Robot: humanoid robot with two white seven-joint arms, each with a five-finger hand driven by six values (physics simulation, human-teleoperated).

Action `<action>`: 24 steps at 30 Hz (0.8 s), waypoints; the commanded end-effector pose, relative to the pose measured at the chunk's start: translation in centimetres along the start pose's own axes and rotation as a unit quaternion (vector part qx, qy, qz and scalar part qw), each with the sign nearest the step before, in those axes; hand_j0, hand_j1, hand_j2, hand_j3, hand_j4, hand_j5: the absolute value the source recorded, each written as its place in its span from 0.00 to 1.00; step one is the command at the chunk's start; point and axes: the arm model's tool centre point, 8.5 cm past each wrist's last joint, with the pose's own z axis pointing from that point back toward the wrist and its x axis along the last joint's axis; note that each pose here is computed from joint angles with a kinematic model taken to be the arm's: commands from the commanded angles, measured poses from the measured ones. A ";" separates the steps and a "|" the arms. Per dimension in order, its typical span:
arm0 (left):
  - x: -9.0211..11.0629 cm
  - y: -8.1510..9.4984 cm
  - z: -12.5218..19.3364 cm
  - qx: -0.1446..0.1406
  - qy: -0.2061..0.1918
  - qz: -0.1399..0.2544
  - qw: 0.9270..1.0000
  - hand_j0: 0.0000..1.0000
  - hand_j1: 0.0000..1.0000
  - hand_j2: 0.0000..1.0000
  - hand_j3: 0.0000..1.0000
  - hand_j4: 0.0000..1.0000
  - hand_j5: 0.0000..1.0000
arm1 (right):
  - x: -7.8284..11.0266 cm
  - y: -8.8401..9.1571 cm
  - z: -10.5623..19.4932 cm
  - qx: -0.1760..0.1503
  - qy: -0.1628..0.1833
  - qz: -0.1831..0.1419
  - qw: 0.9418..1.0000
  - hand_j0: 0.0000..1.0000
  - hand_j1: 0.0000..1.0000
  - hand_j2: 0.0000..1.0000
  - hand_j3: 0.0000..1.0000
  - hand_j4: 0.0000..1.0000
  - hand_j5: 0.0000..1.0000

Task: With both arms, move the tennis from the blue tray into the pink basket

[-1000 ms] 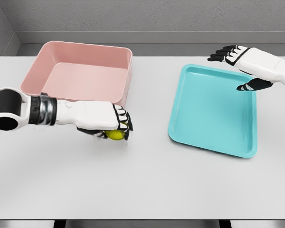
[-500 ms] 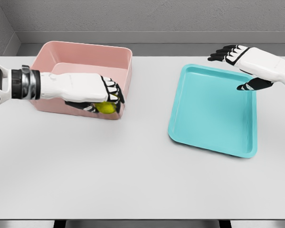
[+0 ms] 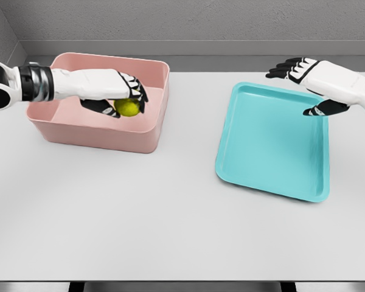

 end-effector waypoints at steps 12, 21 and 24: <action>-2.8 0.2 -0.2 0.050 0.042 0.035 0.997 1.00 1.00 1.00 1.00 1.00 1.00 | -0.1 -0.2 0.1 -0.003 0.002 -0.001 1.000 1.00 1.00 1.00 1.00 1.00 1.00; 2.9 1.0 7.1 0.062 -0.025 -0.007 0.998 1.00 1.00 1.00 1.00 1.00 1.00 | -0.1 -0.2 0.1 -0.003 0.001 -0.002 1.000 1.00 1.00 1.00 1.00 1.00 1.00; 3.0 -1.4 9.2 0.042 -0.011 0.013 0.999 1.00 1.00 1.00 1.00 1.00 1.00 | -0.1 -0.2 0.1 -0.004 0.001 -0.002 1.000 1.00 1.00 1.00 1.00 1.00 1.00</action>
